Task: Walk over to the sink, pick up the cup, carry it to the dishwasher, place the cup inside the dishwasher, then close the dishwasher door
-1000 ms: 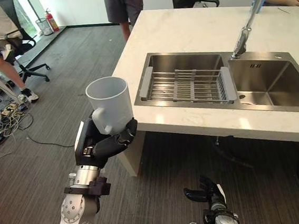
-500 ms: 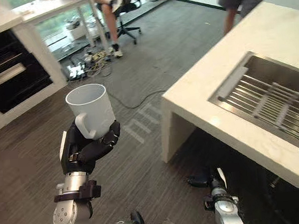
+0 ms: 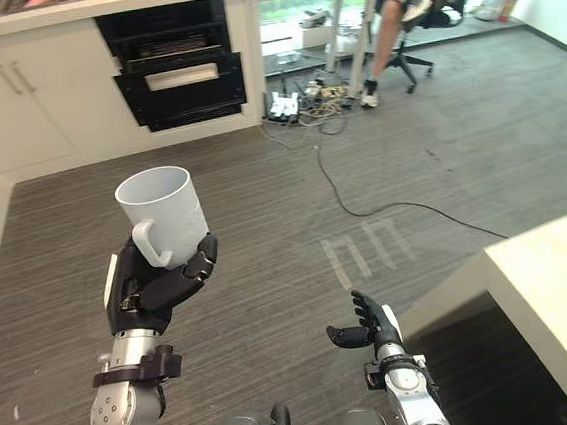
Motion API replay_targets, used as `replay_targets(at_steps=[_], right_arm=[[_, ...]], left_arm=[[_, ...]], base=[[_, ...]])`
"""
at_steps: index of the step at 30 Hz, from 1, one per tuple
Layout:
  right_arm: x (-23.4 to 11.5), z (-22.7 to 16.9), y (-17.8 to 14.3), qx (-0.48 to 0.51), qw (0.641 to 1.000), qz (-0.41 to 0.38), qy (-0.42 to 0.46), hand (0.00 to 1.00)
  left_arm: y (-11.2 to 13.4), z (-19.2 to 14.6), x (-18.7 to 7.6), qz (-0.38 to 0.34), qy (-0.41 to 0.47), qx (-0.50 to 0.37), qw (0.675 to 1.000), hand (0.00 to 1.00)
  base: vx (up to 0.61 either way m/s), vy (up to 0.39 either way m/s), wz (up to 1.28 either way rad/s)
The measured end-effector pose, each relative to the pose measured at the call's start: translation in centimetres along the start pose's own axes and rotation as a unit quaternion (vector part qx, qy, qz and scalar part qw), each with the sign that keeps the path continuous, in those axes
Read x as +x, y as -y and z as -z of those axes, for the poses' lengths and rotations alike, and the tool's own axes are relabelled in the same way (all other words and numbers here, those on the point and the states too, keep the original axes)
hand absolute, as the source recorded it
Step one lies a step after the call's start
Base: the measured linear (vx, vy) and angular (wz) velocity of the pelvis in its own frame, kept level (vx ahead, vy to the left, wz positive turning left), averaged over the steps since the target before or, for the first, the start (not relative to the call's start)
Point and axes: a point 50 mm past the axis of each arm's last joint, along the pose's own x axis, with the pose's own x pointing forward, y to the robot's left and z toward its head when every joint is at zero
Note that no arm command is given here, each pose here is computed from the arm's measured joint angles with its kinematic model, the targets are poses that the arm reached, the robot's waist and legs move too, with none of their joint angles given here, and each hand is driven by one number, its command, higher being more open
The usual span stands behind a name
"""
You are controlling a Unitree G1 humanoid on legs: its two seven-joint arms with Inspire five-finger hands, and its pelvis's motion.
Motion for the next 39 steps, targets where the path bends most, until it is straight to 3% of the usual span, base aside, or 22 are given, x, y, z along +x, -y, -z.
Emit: replay_targets(at_steps=[5,6,13,19,23,29,35,39], right_arm=[[0.2,-0.9,-0.1,-0.047,0.999,-0.020,0.020,0.90],[-1.2,1.5,0.7,-0.069,0.997,-0.011,-0.017,0.90],[-1.8,2.1,0.7,-0.066,0.998,-0.011,-0.022,0.90],[-3.1,4.0,1.2,-0.044,0.997,0.008,-0.058,0.90],[-1.8,2.1,1.6,-0.004,0.999,0.037,-0.029,0.90],[0.6,-2.4,2.6,0.013,0.997,0.072,0.039,0.90],[0.9,-3.2,3.0,0.022,0.994,0.094,0.050,0.90],[0.9,-2.9,2.6,0.027,0.994,0.092,0.045,0.90]], left_arm=[[-0.4,0.7,-0.6,-0.017,-0.016,-0.007,1.000,0.30],[-0.8,0.8,-1.0,-0.012,-0.025,-0.004,1.000,0.30],[-0.9,1.1,-1.1,-0.019,-0.030,-0.005,0.999,0.30],[-0.5,3.3,-0.7,-0.019,-0.068,-0.018,0.997,0.30],[0.1,3.8,0.1,-0.022,-0.072,-0.032,0.997,0.30],[-1.1,2.2,0.2,-0.057,-0.036,-0.027,0.997,0.30],[-1.5,2.6,-0.7,-0.076,-0.051,-0.034,0.995,0.30],[-0.3,3.1,-0.9,-0.053,-0.066,-0.049,0.995,0.30]], base=[[0.14,-0.148,0.08],[0.03,-0.046,-0.03],[0.00,-0.003,-0.15],[0.10,-0.026,0.15],[-0.02,-0.032,0.59],[-0.11,0.012,1.00],[0.03,0.216,0.66],[0.18,0.288,0.30]])
